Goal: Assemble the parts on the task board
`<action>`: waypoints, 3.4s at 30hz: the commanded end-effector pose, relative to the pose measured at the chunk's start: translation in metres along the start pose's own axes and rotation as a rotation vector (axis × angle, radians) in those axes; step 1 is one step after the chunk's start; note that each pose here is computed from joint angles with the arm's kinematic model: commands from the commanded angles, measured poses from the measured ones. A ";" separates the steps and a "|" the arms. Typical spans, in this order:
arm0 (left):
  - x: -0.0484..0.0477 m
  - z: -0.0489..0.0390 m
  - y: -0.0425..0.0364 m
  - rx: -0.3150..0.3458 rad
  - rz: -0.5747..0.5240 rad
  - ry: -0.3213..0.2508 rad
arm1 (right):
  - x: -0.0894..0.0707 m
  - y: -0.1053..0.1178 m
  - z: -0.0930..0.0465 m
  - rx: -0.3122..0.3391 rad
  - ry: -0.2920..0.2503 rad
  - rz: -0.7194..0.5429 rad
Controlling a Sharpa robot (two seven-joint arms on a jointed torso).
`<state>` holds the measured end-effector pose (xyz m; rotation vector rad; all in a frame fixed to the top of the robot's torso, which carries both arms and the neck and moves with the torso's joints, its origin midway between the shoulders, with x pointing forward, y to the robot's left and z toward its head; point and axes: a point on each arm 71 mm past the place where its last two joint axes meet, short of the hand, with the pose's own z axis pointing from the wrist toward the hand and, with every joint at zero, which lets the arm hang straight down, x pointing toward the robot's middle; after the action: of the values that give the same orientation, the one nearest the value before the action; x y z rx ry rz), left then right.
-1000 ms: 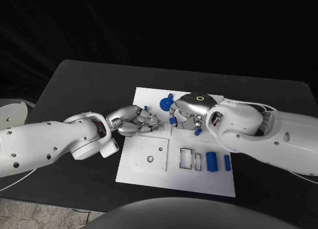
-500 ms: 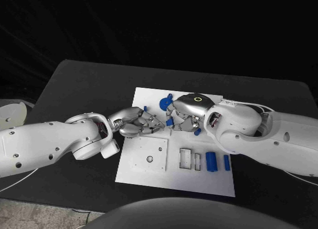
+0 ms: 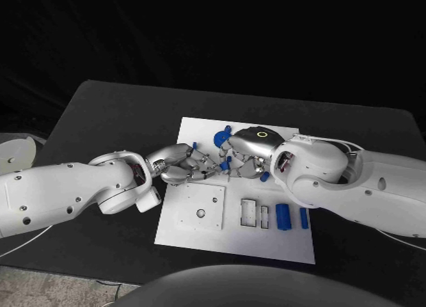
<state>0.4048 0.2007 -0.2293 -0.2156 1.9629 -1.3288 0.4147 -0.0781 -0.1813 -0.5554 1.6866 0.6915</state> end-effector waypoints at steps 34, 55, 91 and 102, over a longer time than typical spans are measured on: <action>0.0024 0.0035 0.0051 -0.019 -0.002 0.029 | 0.002 0.006 -0.001 -0.043 0.015 0.030; -0.0016 -0.0012 0.0093 -0.035 0.000 0.015 | 0.014 -0.017 0.006 0.014 0.030 0.039; -0.0031 -0.0023 0.0117 -0.048 0.001 0.016 | 0.034 -0.020 0.015 0.020 0.010 0.062; -0.0041 -0.0027 0.0130 -0.054 0.002 0.013 | 0.034 -0.020 0.014 0.025 0.013 0.054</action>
<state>0.4104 0.2120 -0.2371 -0.2411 1.9968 -1.2705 0.4316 -0.0825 -0.2193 -0.4835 1.7253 0.7207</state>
